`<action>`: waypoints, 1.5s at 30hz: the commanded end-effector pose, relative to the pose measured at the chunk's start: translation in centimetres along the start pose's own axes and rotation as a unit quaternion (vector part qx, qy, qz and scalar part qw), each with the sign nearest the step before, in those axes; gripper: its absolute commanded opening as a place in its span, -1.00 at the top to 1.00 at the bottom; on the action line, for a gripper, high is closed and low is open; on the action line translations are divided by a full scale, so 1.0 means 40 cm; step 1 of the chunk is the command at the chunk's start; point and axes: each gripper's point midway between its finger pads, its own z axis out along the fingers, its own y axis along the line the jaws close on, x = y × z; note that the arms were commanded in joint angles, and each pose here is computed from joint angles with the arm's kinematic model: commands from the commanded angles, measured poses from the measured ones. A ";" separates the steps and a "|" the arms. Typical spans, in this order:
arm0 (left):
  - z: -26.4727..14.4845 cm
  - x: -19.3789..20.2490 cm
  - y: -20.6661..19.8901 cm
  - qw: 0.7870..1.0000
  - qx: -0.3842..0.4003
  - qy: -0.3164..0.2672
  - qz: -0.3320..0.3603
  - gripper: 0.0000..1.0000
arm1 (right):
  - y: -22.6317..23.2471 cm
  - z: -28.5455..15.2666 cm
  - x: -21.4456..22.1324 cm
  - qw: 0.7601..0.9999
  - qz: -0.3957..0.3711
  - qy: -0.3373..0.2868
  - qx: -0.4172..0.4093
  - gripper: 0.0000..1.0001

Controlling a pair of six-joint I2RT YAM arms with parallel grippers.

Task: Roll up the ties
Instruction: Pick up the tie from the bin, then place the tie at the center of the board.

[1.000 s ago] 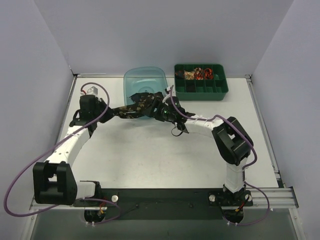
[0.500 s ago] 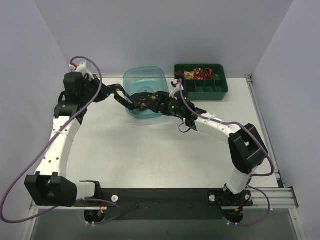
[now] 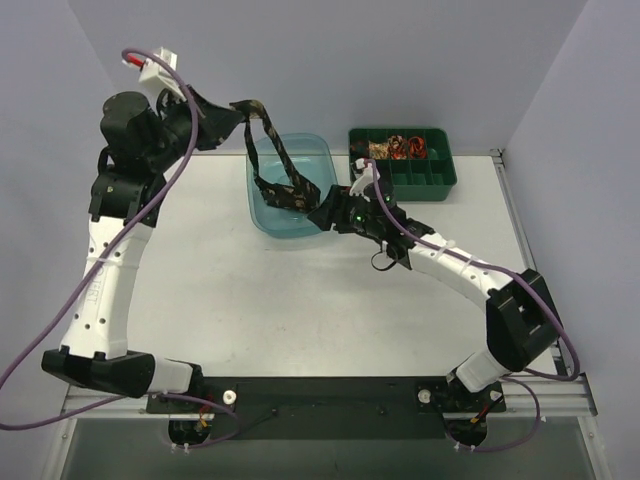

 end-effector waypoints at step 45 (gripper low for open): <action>-0.153 0.272 -0.901 0.828 0.545 0.096 0.086 1.00 | -0.179 -0.632 -0.181 0.914 -0.109 -0.282 0.271 0.59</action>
